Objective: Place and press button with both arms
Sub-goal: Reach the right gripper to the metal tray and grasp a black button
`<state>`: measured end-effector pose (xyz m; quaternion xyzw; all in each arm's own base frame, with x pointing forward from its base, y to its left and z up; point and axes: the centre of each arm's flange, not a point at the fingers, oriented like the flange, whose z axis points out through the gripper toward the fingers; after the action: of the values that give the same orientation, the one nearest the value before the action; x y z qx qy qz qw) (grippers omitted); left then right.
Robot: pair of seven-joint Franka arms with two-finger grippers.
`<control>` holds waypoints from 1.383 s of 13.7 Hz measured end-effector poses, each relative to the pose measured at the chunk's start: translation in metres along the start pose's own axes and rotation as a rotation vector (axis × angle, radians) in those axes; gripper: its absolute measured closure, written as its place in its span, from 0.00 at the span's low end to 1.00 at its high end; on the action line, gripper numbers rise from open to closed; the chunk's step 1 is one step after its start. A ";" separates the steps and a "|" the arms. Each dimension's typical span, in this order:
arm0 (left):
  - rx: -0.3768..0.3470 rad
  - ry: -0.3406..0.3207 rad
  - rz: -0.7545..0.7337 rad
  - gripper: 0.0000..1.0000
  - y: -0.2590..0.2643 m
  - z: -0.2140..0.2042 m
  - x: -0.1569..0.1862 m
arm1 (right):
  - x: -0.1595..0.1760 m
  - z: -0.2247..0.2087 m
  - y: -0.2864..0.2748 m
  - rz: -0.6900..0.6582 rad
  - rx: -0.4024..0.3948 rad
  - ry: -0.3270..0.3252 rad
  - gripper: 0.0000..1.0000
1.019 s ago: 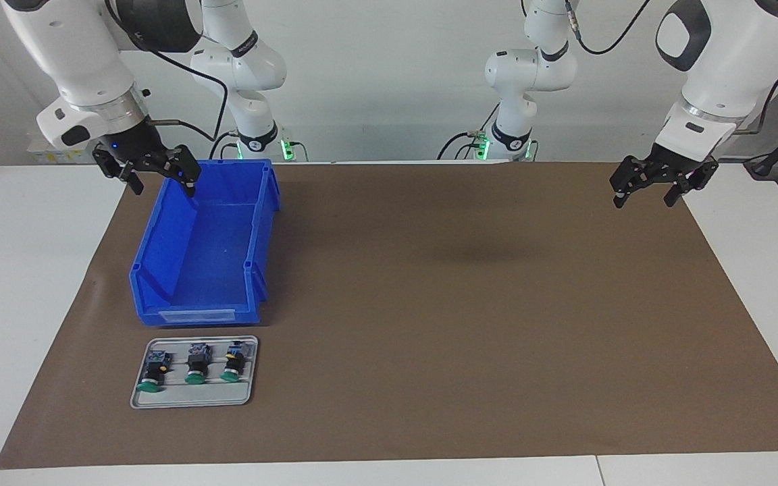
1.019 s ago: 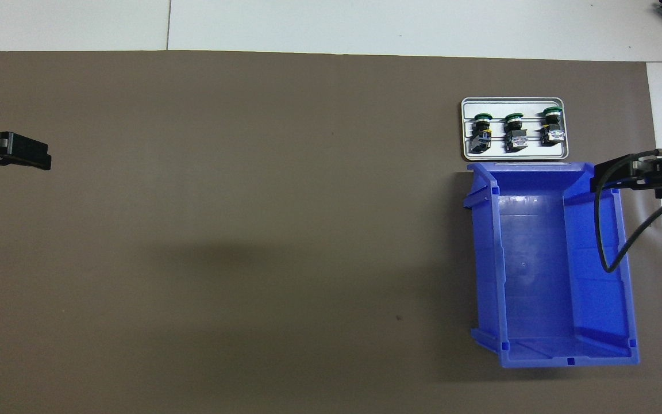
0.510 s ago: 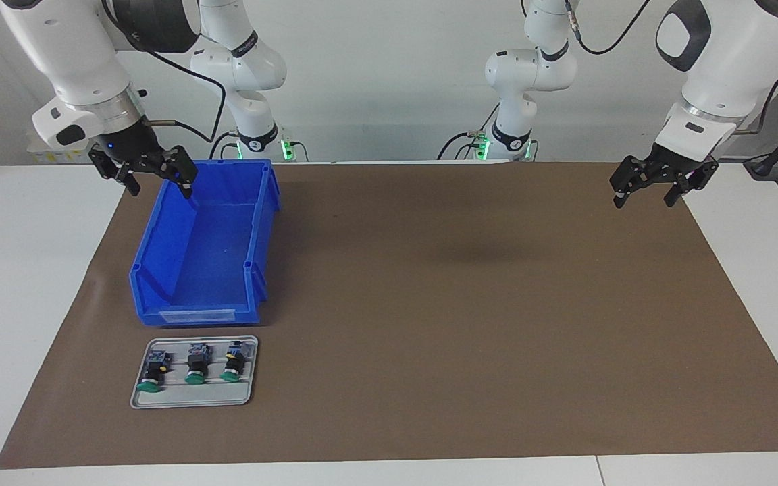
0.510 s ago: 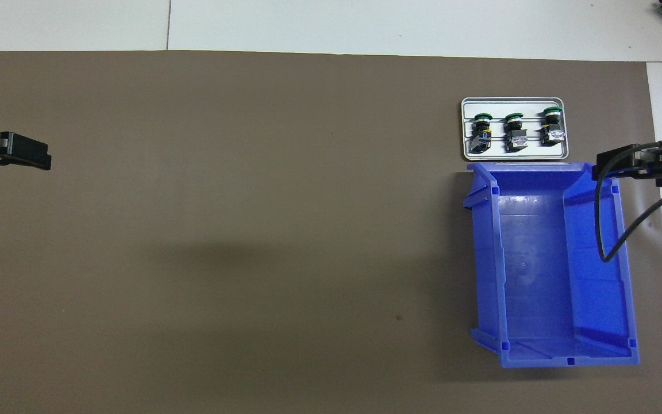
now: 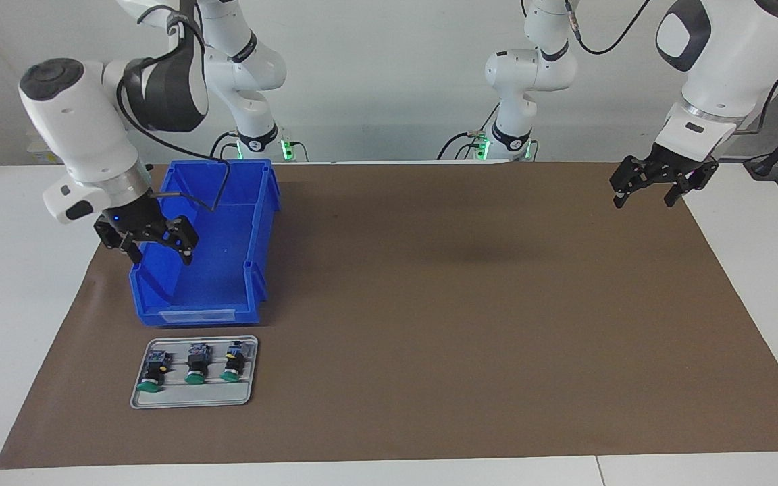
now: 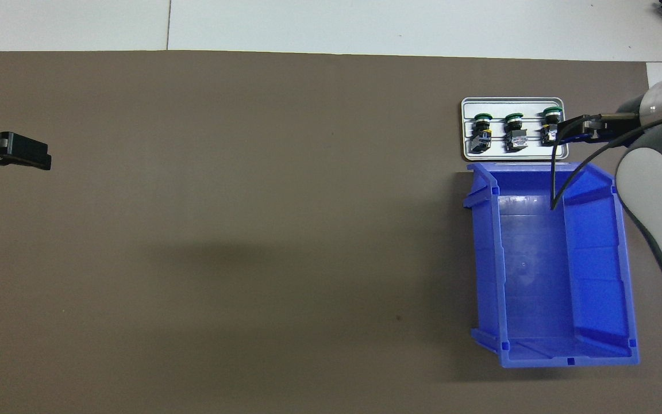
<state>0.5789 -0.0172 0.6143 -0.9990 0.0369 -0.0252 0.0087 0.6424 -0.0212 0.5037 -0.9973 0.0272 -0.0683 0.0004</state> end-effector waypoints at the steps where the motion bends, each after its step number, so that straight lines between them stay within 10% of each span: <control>1: 0.000 0.000 0.000 0.00 0.000 0.000 0.000 | 0.009 0.019 0.000 -0.006 0.001 0.005 0.05; 19: 0.000 0.000 0.000 0.00 0.000 0.000 0.000 | 0.043 0.210 0.004 -0.110 0.008 0.051 0.11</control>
<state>0.5789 -0.0172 0.6143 -0.9990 0.0369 -0.0252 0.0087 0.7130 -0.0281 0.3016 -0.9952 -0.0277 -0.0939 -0.0002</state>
